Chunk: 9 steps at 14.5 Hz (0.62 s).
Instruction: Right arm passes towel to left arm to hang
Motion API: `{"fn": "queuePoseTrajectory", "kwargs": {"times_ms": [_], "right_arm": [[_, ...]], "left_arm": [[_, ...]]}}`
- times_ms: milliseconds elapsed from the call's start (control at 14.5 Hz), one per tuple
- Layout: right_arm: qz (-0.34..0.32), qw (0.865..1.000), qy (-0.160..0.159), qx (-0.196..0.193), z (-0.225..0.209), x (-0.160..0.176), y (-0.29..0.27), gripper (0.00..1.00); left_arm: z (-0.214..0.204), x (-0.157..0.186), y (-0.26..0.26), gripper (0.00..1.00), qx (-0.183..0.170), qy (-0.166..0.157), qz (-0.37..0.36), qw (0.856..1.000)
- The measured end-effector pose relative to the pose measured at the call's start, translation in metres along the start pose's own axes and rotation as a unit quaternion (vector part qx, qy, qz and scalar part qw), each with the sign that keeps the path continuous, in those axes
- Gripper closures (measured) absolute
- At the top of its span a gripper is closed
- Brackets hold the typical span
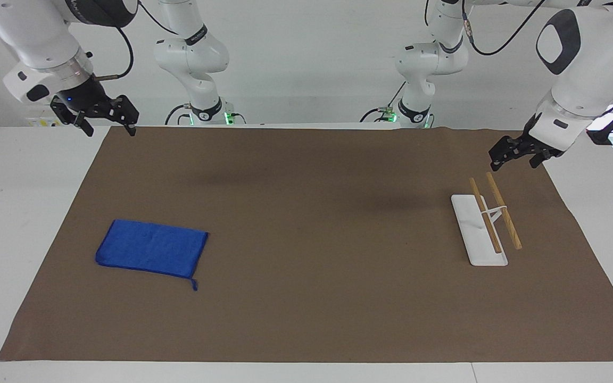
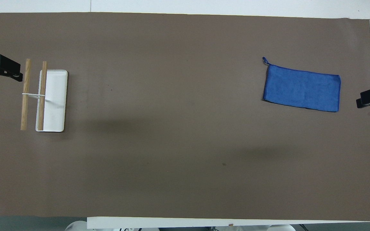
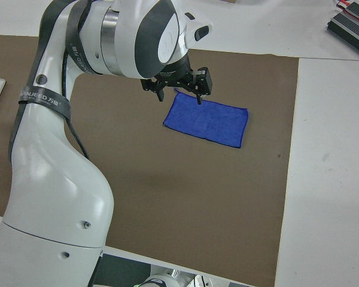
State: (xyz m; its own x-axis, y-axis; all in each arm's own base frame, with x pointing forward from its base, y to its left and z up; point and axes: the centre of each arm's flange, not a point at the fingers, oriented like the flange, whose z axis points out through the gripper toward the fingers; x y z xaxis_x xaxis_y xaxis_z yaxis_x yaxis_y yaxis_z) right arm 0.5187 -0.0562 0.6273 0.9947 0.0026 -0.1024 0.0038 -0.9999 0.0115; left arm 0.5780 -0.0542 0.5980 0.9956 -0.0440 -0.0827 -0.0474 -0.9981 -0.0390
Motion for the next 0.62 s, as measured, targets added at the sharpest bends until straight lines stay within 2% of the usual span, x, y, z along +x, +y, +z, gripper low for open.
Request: {"fn": "queuePoseTrajectory", "kwargs": {"times_ms": [623], "right_arm": [[0.005, 1.0, -0.009, 0.002, 0.0016, -0.0026, 0.0048, 0.0]], "left_arm": [[0.0, 0.0, 0.0, 0.0, 0.0, 0.0, 0.0, 1.0]]}}
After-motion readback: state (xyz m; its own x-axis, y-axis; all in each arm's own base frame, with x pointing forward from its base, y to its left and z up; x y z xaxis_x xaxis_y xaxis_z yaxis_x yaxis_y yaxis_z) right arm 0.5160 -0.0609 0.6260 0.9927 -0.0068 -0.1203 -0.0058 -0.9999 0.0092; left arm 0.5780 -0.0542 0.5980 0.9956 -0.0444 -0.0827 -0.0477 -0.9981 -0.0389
